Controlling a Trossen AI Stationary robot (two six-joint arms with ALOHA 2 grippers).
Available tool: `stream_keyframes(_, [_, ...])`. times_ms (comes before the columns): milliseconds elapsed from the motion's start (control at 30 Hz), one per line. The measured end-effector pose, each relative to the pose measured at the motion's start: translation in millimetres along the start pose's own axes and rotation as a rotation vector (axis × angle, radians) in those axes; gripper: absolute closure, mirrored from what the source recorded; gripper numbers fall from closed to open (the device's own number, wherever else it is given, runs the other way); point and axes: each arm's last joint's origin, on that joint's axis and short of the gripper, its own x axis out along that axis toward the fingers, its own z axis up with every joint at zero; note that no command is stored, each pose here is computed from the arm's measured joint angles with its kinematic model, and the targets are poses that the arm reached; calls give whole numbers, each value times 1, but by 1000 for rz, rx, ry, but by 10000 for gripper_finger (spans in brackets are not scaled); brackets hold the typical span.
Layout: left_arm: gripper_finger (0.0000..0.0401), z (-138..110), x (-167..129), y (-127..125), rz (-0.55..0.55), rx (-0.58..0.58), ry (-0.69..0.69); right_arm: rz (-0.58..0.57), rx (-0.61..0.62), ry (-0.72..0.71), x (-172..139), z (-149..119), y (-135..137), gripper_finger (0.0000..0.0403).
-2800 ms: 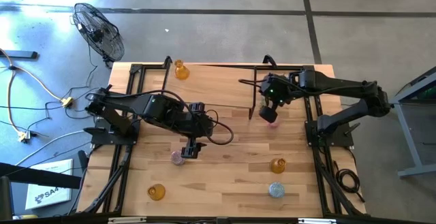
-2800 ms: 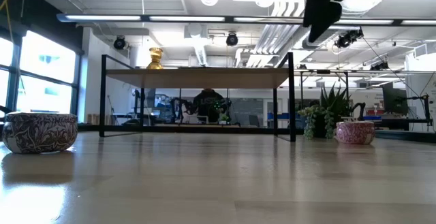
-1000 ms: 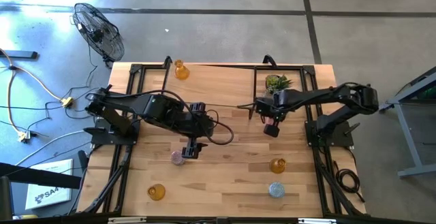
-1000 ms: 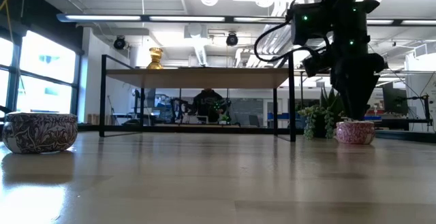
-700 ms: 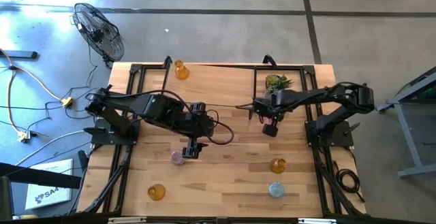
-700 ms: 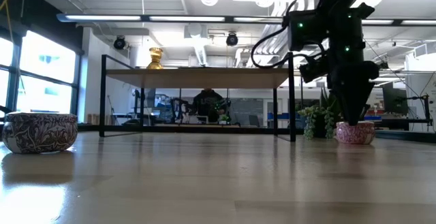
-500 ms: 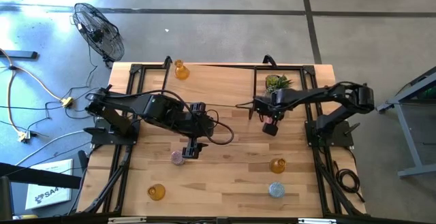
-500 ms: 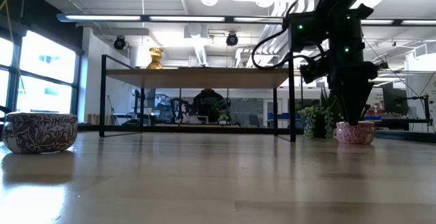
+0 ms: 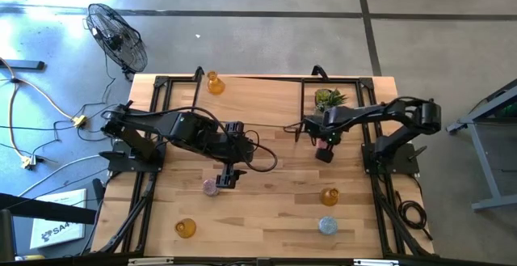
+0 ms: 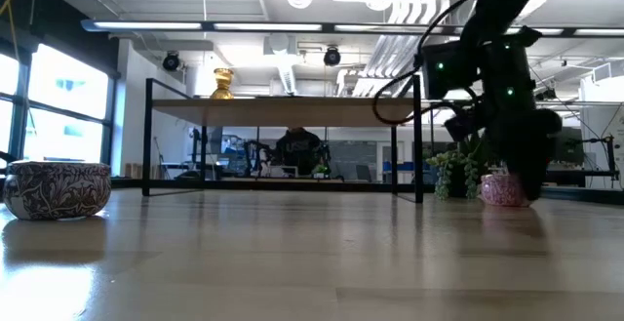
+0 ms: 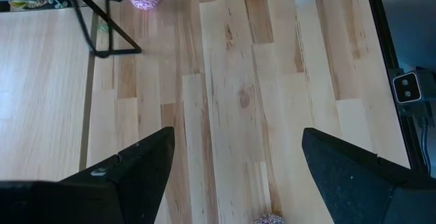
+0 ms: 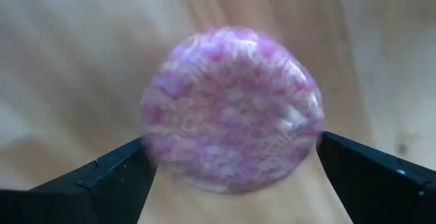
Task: Pick & Place candle stick holders
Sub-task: Put the pink scented candle on the shelf
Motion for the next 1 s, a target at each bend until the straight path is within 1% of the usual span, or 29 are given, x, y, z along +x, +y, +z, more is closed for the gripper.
stream_keyframes(67, [87, 0, 0, 0, 0, 0, 0, 14, 0, -19, 1, 0, 0, 15])
stream_keyframes(167, [87, 0, 0, 0, 0, 0, -1, 4, 1, 3, 6, -4, -1, 16])
stream_keyframes(433, [87, 0, 0, 0, 0, -1, -3, 15, -7, -65, 5, 3, 1, 15])
stream_keyframes(600, [87, 0, 0, 0, 0, 0, -3, -19, -2, -69, 5, 3, 0, 23])
stream_keyframes(733, [87, 0, 0, 0, 0, -4, -3, -21, 0, -64, 5, 2, 0, 45])
stream_keyframes(967, [87, 0, 0, 0, 0, -18, -1, -22, 11, -49, 5, 1, -1, 116])
stream_keyframes(1000, [87, 0, 0, 0, 0, -18, -1, -16, 10, -41, 5, 0, 0, 118])
